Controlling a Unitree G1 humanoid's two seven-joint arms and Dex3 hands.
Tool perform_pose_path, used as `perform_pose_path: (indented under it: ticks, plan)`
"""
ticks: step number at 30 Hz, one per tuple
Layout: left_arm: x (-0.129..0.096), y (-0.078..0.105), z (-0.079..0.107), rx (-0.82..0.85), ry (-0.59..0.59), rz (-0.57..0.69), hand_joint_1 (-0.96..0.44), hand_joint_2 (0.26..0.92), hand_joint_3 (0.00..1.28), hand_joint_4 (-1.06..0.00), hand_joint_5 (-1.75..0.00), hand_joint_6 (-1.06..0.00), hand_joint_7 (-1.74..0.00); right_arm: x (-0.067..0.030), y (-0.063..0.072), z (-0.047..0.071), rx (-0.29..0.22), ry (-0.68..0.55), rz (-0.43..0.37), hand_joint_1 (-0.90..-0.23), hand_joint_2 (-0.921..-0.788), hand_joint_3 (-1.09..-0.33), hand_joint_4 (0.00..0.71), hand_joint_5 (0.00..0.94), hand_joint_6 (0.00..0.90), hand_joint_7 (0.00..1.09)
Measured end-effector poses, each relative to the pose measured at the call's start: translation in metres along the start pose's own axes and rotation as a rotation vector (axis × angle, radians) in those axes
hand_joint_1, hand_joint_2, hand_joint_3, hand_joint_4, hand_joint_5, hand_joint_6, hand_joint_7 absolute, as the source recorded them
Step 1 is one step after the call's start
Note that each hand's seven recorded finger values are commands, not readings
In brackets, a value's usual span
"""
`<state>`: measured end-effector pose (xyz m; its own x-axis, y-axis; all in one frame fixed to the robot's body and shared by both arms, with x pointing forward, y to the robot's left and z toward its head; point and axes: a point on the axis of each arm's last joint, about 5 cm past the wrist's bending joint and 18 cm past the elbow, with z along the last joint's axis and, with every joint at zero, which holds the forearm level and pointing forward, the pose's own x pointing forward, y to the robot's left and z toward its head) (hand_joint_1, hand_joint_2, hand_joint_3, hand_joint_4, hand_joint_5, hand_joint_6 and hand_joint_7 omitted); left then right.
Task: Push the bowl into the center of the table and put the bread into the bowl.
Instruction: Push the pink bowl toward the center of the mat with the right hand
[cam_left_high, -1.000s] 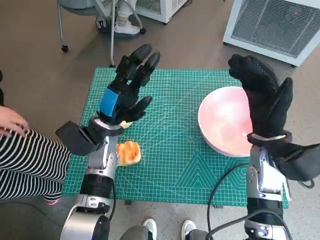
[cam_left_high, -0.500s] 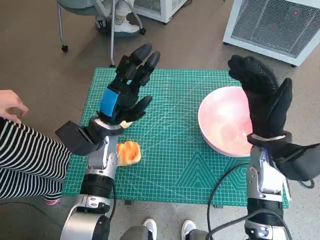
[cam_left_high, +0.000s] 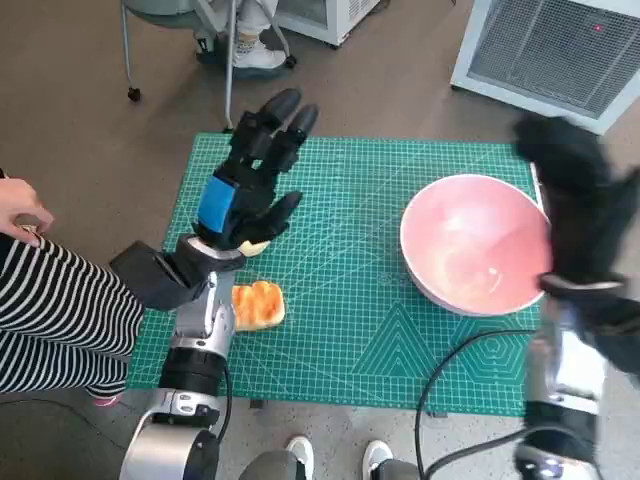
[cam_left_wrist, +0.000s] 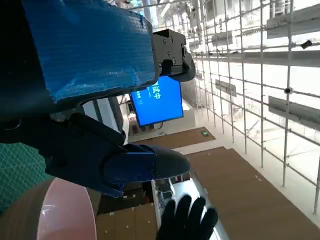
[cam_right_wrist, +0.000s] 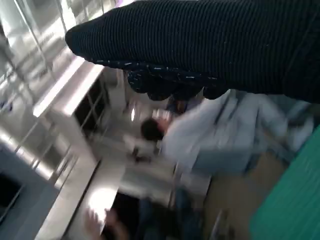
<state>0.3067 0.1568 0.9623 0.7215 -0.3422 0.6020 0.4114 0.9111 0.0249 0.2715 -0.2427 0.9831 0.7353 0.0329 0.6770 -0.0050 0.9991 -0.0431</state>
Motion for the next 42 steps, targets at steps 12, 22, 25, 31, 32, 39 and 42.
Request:
perform_pose_path:
  ticks: [12, 22, 25, 31, 32, 39, 42]
  plan:
    - [-0.003, 0.002, -0.005, -0.010, 0.016, 0.013, -0.66, 0.921, 0.39, -0.17, -0.02, 0.00, -0.53, -0.0204, -0.036, -0.019, -0.089, 0.151, -0.202, -0.666, -0.921, -0.837, 0.116, 0.000, -0.001, 0.36]
    - [-0.001, 0.003, -0.005, -0.007, 0.007, 0.020, -0.67, 0.921, 0.39, -0.17, -0.01, 0.00, -0.53, -0.0266, -0.048, -0.034, -0.065, 0.270, -0.292, -0.662, -0.921, -0.830, 0.100, 0.005, 0.019, 0.31]
    - [0.000, 0.003, -0.004, -0.006, 0.004, 0.021, -0.67, 0.921, 0.39, -0.17, -0.01, 0.00, -0.53, -0.0299, -0.049, -0.040, -0.048, 0.323, -0.318, -0.651, -0.921, -0.829, 0.105, 0.007, 0.024, 0.31]
    - [0.001, 0.003, -0.003, -0.004, -0.001, 0.022, -0.68, 0.921, 0.39, -0.17, -0.01, 0.00, -0.53, -0.0383, -0.047, -0.053, -0.009, 0.447, -0.361, -0.614, -0.921, -0.845, 0.109, 0.007, 0.036, 0.31]
    - [0.001, 0.004, -0.003, -0.004, -0.001, 0.023, -0.68, 0.921, 0.39, -0.17, -0.01, 0.00, -0.53, -0.0387, -0.047, -0.054, -0.004, 0.459, -0.365, -0.607, -0.921, -0.849, 0.110, 0.007, 0.038, 0.31]
    - [0.001, 0.005, -0.003, 0.000, -0.003, 0.022, -0.67, 0.921, 0.38, -0.18, -0.02, 0.00, -0.54, -0.0386, -0.042, -0.062, 0.042, 0.551, -0.391, -0.604, -0.921, -0.857, 0.111, 0.006, 0.043, 0.30]
    - [0.001, 0.006, -0.002, 0.006, -0.004, 0.020, -0.67, 0.921, 0.38, -0.18, -0.01, 0.00, -0.54, -0.0376, -0.037, -0.065, 0.069, 0.580, -0.398, -0.610, -0.921, -0.856, 0.111, 0.005, 0.047, 0.29]
